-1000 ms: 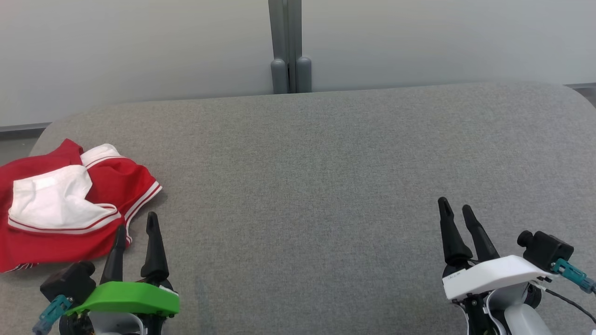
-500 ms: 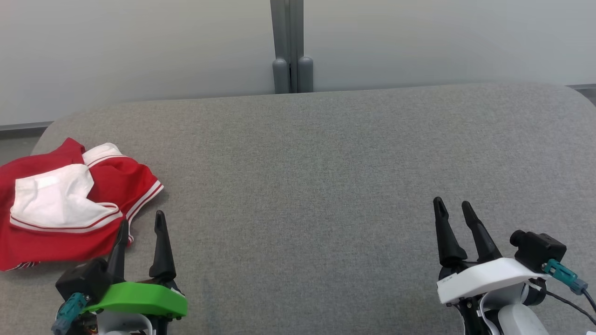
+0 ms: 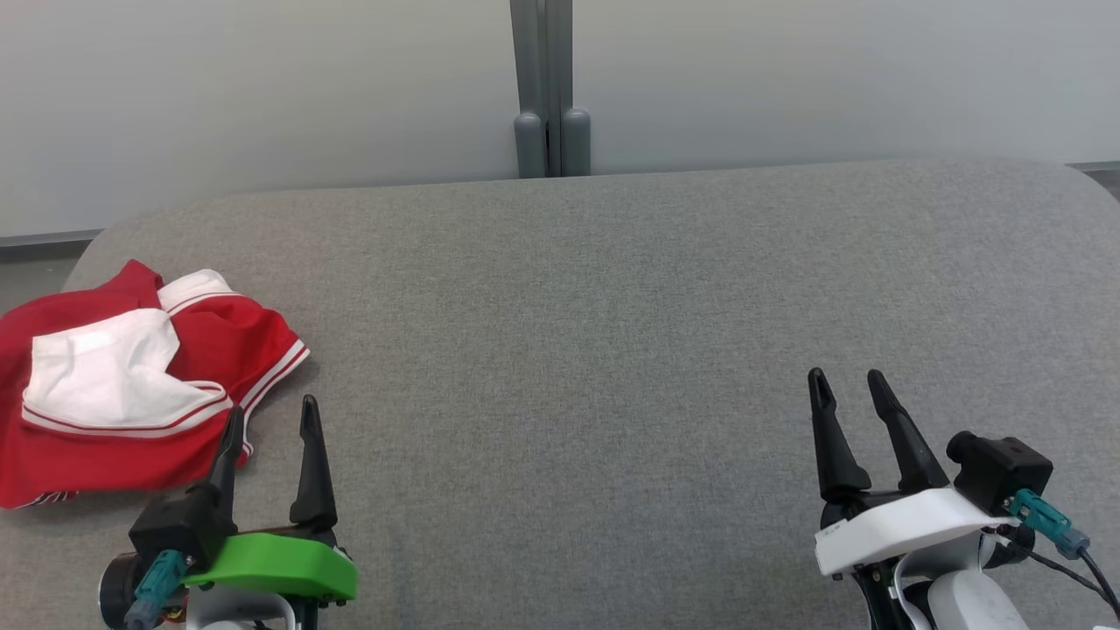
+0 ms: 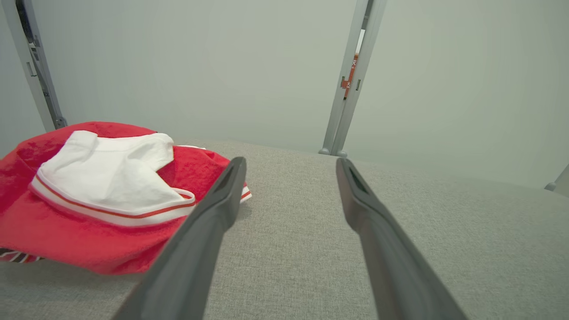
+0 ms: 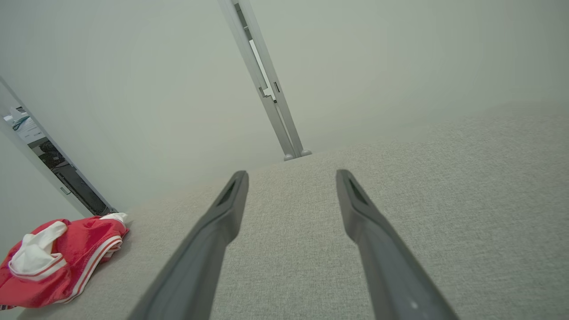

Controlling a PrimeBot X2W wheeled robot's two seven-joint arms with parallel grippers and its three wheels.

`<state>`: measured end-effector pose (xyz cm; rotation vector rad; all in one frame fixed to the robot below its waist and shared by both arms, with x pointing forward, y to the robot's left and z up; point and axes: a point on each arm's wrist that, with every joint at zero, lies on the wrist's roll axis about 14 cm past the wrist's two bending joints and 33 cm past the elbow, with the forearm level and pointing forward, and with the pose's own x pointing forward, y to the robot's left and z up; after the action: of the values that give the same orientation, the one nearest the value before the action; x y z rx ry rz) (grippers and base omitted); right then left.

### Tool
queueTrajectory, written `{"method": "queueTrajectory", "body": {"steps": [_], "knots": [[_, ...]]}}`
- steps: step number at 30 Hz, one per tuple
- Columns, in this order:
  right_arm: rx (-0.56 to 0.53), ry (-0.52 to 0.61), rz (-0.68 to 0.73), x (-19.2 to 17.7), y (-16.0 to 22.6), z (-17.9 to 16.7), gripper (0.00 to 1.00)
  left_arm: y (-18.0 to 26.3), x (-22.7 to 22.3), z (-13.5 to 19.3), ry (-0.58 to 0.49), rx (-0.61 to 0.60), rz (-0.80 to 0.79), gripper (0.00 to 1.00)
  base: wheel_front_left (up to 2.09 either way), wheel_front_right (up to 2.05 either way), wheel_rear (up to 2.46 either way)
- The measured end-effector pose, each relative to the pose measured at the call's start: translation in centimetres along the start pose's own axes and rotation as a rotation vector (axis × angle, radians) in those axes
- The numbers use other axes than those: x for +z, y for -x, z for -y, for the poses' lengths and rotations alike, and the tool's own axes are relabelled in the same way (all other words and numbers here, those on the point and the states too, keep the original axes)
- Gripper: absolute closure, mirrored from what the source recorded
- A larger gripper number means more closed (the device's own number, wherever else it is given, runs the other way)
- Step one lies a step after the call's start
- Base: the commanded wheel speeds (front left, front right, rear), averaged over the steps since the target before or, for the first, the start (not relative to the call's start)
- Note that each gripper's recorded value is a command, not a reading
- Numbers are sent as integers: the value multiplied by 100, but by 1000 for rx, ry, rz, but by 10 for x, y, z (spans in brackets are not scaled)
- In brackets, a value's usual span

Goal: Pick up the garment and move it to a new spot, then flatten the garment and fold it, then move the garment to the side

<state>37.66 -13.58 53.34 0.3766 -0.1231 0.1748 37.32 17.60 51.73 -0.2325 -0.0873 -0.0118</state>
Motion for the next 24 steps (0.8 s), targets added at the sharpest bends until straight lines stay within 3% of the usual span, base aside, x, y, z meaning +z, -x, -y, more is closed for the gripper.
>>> {"method": "queueTrajectory", "body": {"steps": [24], "knots": [[34, 175, 31, 7, 5, -4, 0, 8, 6, 1, -170, -26, 37, 0, 0, 0, 0]]}}
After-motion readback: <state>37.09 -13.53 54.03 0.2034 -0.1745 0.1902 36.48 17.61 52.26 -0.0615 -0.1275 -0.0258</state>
